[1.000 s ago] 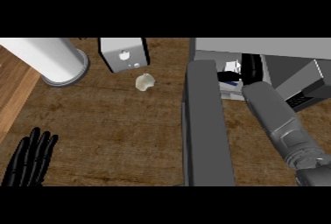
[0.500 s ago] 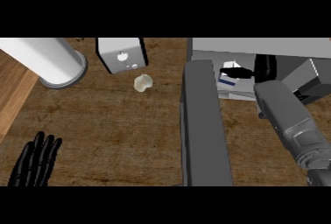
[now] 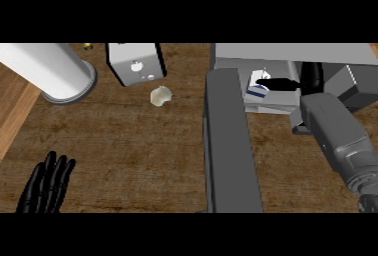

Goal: Pick up the milk, place it into the microwave and close the microwave

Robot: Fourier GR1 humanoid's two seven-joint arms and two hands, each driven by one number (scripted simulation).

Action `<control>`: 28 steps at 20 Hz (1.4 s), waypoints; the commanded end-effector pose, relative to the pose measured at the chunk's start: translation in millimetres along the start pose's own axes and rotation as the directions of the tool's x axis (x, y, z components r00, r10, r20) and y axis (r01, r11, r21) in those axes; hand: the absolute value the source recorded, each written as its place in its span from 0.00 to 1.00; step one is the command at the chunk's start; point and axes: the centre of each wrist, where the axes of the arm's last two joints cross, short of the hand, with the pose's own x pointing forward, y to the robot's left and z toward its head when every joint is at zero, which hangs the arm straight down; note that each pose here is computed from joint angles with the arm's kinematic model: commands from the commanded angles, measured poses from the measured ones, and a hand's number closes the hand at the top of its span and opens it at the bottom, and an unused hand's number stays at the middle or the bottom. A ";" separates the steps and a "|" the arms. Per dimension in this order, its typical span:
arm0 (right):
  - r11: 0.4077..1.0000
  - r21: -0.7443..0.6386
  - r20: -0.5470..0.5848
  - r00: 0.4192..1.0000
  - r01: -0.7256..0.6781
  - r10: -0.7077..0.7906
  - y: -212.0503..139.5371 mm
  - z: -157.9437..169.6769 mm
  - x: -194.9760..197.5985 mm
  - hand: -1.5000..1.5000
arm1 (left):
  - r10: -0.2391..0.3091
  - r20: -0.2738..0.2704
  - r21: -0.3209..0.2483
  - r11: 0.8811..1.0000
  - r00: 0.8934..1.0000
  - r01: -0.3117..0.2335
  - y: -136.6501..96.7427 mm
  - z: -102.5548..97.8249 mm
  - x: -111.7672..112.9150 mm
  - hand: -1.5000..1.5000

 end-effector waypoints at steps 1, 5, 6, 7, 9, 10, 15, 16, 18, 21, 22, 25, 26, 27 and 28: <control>0.996 0.015 -0.004 0.996 0.090 -0.090 -4.4 16.5 -17.6 0.00 | 0.008 -0.003 0.008 1.000 1.000 -0.008 -9.4 -2.9 4.5 0.00; 0.984 0.050 -0.027 0.985 0.170 -0.169 -11.7 30.3 -32.9 0.00 | 0.021 -0.008 0.007 1.000 1.000 -0.021 -20.0 -1.4 -7.4 0.00; 0.987 0.045 -0.040 0.988 0.154 -0.152 -17.9 16.5 -24.5 0.00 | 0.022 -0.001 -0.012 1.000 1.000 -0.022 -22.3 8.6 -9.5 0.00; 0.983 0.045 -0.043 0.983 0.179 -0.177 -7.0 25.8 -26.8 0.00 | 0.022 0.003 0.004 1.000 1.000 -0.022 -7.1 2.8 -3.8 0.00; 0.971 0.098 -0.058 0.975 0.217 -0.213 9.0 49.7 -37.2 0.00 | 0.032 -0.010 -0.019 0.999 0.999 -0.032 -14.7 9.4 -2.9 0.00; 0.960 0.131 -0.075 0.968 0.249 -0.240 2.4 56.0 -45.3 0.00 | 0.030 -0.010 -0.001 1.000 0.999 -0.030 -10.0 4.5 -10.2 0.00; 0.943 0.138 -0.092 0.952 0.302 -0.291 9.0 60.8 -44.7 0.00 | 0.030 0.002 0.004 1.000 1.000 -0.030 -4.5 7.5 2.6 0.00; 0.943 0.148 -0.150 0.949 0.299 -0.277 6.2 78.6 -58.1 0.00 | 0.037 -0.003 0.004 0.999 0.999 -0.037 -20.2 10.3 -8.2 0.00; 0.941 0.141 -0.162 0.945 0.307 -0.284 8.3 99.9 -69.5 0.00 | 0.024 -0.003 0.016 1.000 1.000 -0.024 -11.6 5.4 -2.6 0.00; 0.922 0.192 -0.198 0.934 0.335 -0.298 20.0 116.0 -71.8 0.00 | 0.039 -0.005 0.014 0.999 0.999 -0.039 -6.5 2.5 -1.5 0.00; 0.912 0.192 -0.211 0.923 0.362 -0.322 26.7 134.1 -77.1 0.00 | 0.028 -0.014 0.038 0.999 1.000 -0.027 -24.0 -0.7 0.0 0.00; 0.903 0.163 -0.226 0.906 0.397 -0.358 27.9 155.4 -85.0 0.00 | 0.033 -0.038 0.011 0.999 0.999 -0.033 -16.4 6.7 12.9 0.00; 0.887 0.163 -0.244 0.889 0.432 -0.388 15.9 157.1 -91.7 0.00 | 0.024 -0.017 0.006 1.000 1.000 -0.024 -6.1 -1.3 2.9 0.00; 0.885 0.154 -0.231 0.887 0.440 -0.401 26.9 161.9 -87.6 0.00 | 0.028 -0.031 -0.020 0.999 0.999 -0.028 -6.8 9.8 2.7 0.00; 0.870 0.142 -0.247 0.868 0.473 -0.432 43.7 182.2 -85.9 0.00 | 0.047 -0.035 -0.041 0.998 0.998 -0.049 4.5 7.1 -4.4 0.00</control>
